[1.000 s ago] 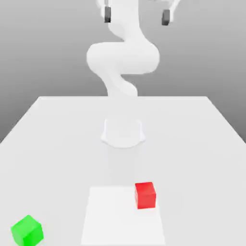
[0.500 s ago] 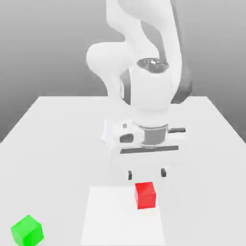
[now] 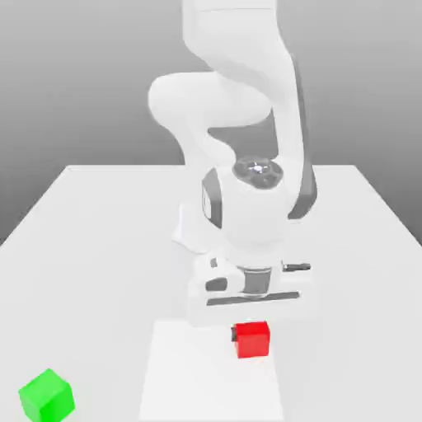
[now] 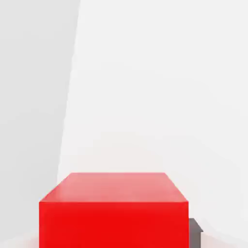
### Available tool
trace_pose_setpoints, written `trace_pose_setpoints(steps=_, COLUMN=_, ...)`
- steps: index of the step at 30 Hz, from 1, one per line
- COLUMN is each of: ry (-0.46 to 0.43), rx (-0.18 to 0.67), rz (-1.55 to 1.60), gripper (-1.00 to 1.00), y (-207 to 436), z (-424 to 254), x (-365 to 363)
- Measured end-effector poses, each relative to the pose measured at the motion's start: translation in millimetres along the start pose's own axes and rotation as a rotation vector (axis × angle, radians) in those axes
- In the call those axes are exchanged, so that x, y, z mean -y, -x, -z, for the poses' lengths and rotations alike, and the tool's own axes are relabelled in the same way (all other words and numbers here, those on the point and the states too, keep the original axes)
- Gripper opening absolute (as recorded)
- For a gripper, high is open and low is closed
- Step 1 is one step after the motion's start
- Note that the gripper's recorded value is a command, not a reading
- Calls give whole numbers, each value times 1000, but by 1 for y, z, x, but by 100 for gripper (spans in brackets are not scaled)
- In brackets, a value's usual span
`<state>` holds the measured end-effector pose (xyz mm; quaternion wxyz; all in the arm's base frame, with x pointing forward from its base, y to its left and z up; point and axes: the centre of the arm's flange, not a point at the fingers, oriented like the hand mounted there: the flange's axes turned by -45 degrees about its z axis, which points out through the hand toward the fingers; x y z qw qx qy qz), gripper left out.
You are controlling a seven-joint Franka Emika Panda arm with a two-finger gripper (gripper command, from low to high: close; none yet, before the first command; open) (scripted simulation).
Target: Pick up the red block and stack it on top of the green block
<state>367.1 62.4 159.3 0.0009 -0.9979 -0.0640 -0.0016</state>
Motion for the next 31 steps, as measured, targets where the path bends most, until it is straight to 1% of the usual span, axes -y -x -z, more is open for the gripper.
trace_pose_setpoints(steps=6, ry=0, rx=2, rz=-8, gripper=-100, y=0, z=46, x=0)
trace_pose_setpoints(steps=9, ry=-12, rx=1, rz=-116, gripper=-100, y=-23, z=56, x=-5)
trace_pose_setpoints(steps=10, ry=-15, rx=1, rz=-190, gripper=-100, y=-30, z=58, x=-22)
trace_pose_setpoints(steps=13, ry=-23, rx=-1, rz=-503, gripper=-100, y=-51, z=66, x=-103)
trace_pose_setpoints(steps=17, ry=-24, rx=-1, rz=-806, gripper=-100, y=-72, z=75, x=-172)
trace_pose_setpoints(steps=23, ry=-3, rx=1, rz=-1244, gripper=-100, y=-73, z=83, x=-288)
trace_pose_setpoints(steps=27, ry=3, rx=0, rz=-1301, gripper=-100, y=-71, z=34, x=-304)
trace_pose_setpoints(steps=28, ry=3, rx=0, rz=-1303, gripper=100, y=-71, z=26, x=-304)
trace_pose_setpoints(steps=31, ry=3, rx=0, rz=-1303, gripper=100, y=-71, z=26, x=-304)
